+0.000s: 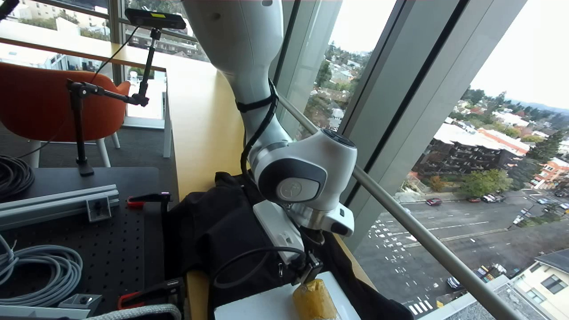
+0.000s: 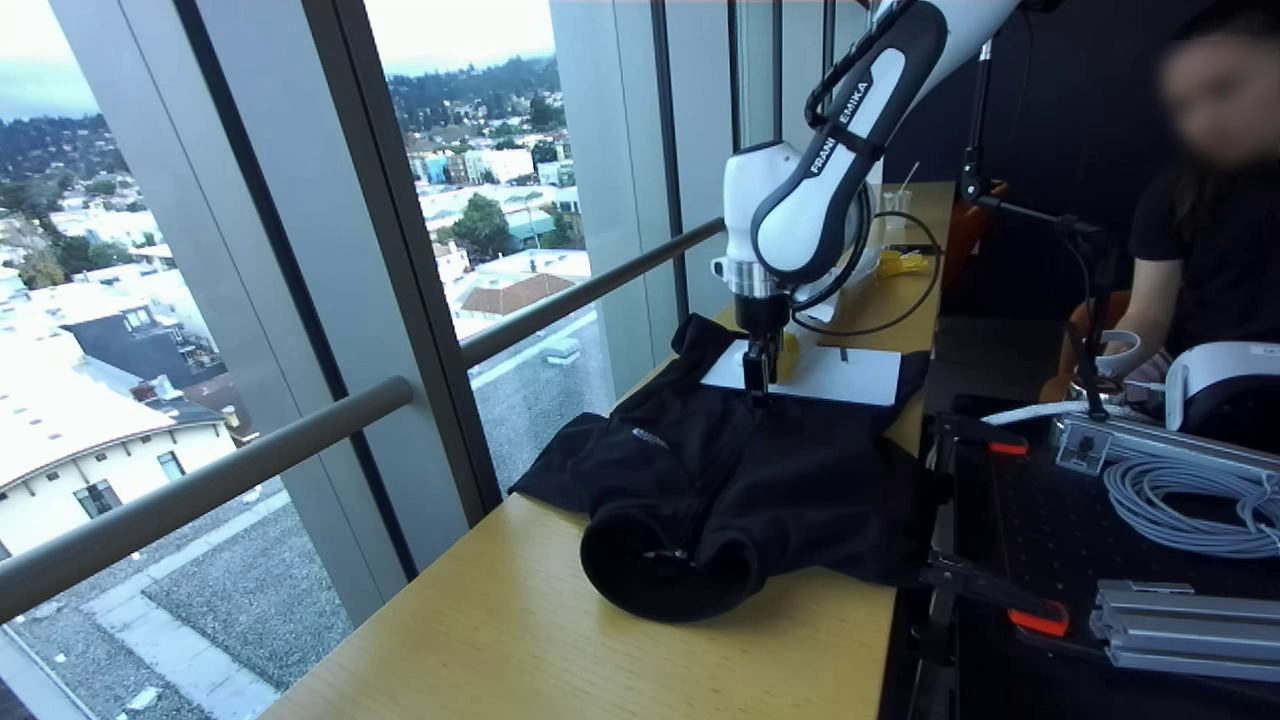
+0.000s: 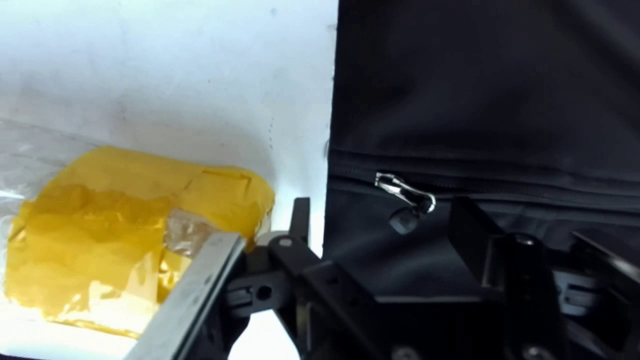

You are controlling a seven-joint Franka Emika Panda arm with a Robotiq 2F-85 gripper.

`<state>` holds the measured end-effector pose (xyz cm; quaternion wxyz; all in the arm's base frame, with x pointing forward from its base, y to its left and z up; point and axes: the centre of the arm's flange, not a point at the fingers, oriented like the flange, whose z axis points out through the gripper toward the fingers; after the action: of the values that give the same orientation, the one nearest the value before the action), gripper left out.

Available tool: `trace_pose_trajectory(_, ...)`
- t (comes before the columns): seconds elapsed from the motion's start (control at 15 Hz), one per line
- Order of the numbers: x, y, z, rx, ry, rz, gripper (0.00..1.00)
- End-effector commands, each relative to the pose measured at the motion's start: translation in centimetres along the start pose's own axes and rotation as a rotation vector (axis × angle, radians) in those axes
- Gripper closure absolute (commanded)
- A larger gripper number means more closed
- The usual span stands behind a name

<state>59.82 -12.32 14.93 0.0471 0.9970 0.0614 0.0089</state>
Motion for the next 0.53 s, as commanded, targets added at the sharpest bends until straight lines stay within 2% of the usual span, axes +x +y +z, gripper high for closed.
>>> trace_pose_trajectory(0.0, 0.8, 0.6, 0.3, 0.000, -0.002, 0.002, 0.58)
trace_pose_trajectory(0.33, 0.1, 1.8, 0.3, 0.002, -0.001, 0.016, 0.94)
trace_pose_trajectory(0.4, 0.0, 2.0, 0.3, 0.004, -0.002, 0.019, 1.00)
trace_pose_trajectory(0.47, -0.2, 2.1, 0.2, 0.009, -0.005, 0.023, 1.00)
